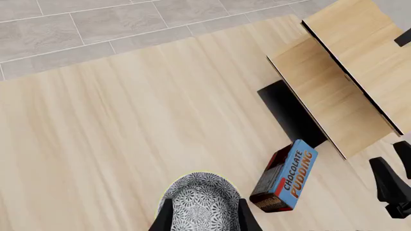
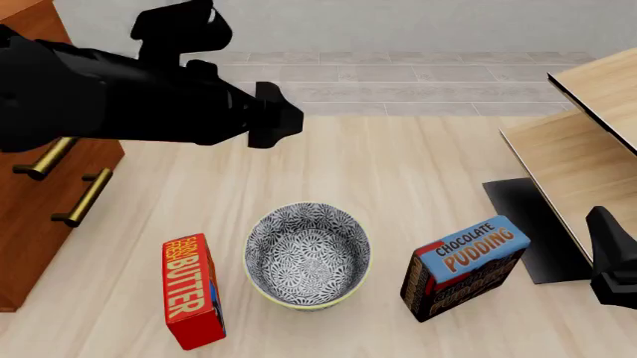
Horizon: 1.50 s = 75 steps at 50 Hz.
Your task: Close the top drawer of the cabinet and put the bowl on top of it.
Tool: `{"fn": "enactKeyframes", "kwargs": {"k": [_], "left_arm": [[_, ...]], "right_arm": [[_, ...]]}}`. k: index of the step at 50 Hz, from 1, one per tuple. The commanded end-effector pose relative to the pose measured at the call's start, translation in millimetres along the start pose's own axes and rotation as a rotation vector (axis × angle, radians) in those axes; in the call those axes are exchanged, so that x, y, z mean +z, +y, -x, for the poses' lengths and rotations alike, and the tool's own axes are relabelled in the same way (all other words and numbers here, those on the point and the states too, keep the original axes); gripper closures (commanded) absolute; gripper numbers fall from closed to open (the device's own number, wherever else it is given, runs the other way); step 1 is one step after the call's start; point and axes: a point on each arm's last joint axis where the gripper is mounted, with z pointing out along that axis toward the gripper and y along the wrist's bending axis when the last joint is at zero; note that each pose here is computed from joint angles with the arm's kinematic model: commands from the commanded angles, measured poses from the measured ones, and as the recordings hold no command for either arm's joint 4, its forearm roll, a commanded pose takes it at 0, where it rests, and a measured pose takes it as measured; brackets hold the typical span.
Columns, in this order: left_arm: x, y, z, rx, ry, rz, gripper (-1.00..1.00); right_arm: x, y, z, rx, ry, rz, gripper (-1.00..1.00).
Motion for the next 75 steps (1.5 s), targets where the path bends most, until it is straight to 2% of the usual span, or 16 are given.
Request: {"fn": "enactKeyframes", "kwargs": {"k": [1, 15, 19, 28, 36, 43, 56, 75], "left_arm": [[23, 5.2, -10.0, -0.010, 0.048, 0.021, -1.00], [47, 19.2, -14.8, 0.001, 0.075, 0.062, -1.00], [59, 28.3, -15.0, -0.004, 0.090, 0.088, -1.00], [69, 24.2, -20.2, -0.001, 0.117, 0.080, -1.00], [85, 18.4, -34.6, -0.003, 0.160, 0.067, -1.00], [98, 24.1, -46.1, 0.001, 0.190, 0.081, -1.00], [107, 38.4, -52.2, 0.010, 0.208, 0.111, -1.00], [107, 48.9, -54.2, 0.019, 0.206, 0.131, -1.00]], "right_arm": [[0, 0, 0, 0.001, 0.000, -0.003, -1.00], [2, 0, 0, 0.002, 0.002, 0.000, -1.00], [2, 0, 0, 0.003, 0.003, -0.002, -1.00], [2, 0, 0, 0.007, 0.003, -0.006, -1.00], [3, -1, 0, 0.005, 0.005, -0.008, -1.00], [2, -1, 0, 0.005, 0.003, -0.011, -1.00], [5, -1, 0, 0.011, 0.007, -0.012, -1.00], [6, -1, 0, 0.009, 0.010, -0.009, -1.00]]}}
